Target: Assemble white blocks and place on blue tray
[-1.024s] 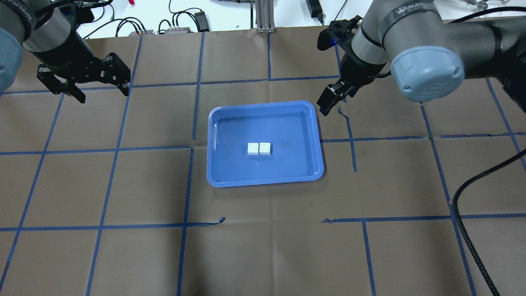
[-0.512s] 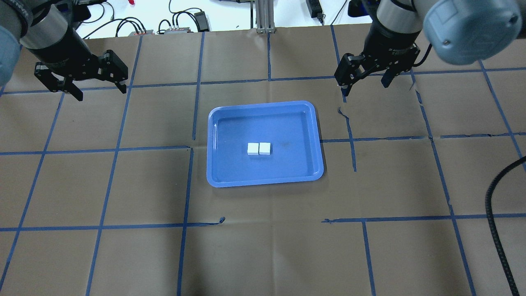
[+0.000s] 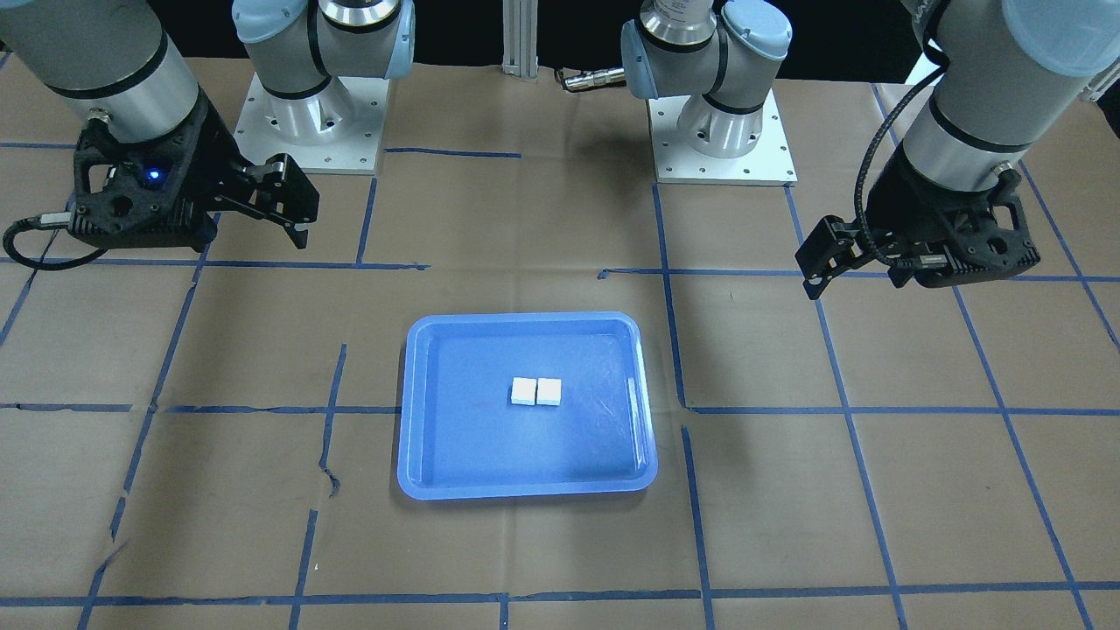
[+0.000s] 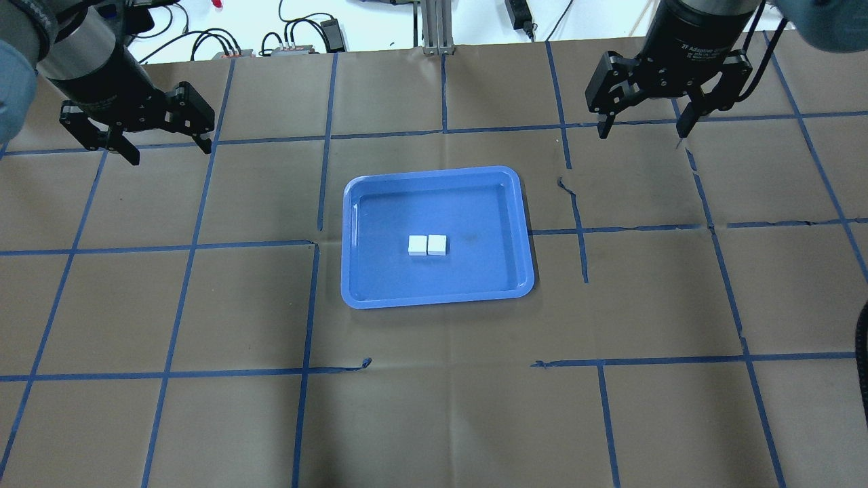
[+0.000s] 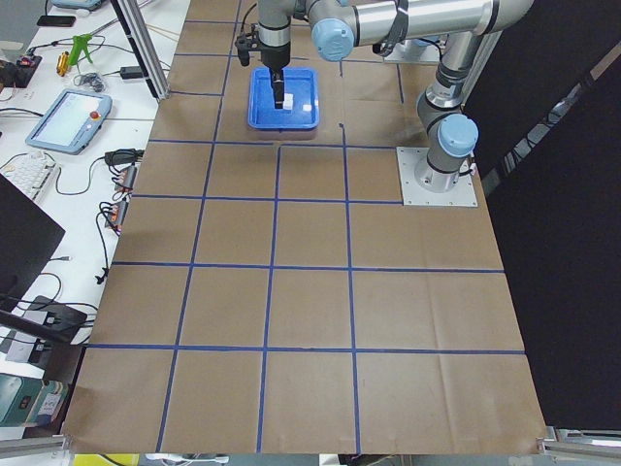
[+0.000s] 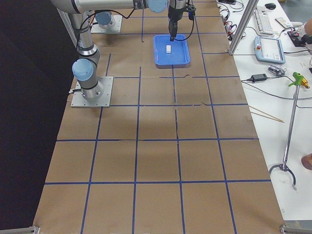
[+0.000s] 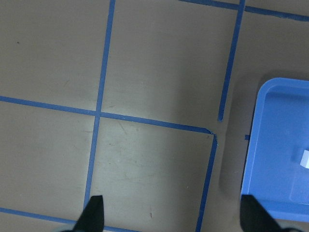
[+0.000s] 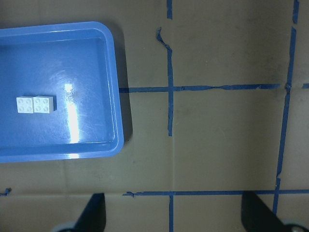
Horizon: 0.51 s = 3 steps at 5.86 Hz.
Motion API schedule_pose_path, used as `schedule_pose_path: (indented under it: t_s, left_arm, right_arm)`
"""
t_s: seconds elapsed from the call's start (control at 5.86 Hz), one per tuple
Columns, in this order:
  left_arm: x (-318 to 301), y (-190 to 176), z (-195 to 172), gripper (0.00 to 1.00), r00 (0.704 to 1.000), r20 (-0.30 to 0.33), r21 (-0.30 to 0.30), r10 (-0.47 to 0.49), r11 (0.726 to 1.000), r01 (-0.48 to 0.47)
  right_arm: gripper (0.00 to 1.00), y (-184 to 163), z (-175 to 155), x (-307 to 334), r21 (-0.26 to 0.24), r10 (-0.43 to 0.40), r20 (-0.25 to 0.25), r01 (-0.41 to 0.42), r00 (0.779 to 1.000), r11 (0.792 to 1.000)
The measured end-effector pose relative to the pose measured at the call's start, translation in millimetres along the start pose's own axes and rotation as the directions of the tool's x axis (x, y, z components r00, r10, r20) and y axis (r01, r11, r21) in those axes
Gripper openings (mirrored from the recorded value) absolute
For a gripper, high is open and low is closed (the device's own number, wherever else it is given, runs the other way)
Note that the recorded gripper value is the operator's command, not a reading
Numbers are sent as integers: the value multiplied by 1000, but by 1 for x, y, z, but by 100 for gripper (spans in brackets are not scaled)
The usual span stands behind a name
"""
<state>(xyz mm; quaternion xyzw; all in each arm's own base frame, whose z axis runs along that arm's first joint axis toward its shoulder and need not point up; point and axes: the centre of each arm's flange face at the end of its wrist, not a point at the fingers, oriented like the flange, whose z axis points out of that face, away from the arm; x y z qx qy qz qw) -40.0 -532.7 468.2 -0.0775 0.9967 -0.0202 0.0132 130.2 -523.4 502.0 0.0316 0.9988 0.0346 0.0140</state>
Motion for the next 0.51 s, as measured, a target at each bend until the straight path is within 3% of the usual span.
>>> schedule_pose_path:
  t_s: [0.51]
  left_arm:
    - [1, 1, -1, 99, 1000, 0, 0, 0, 1000, 0]
  right_arm:
    - [100, 3, -3, -1, 3, 62, -1, -62, 998, 998]
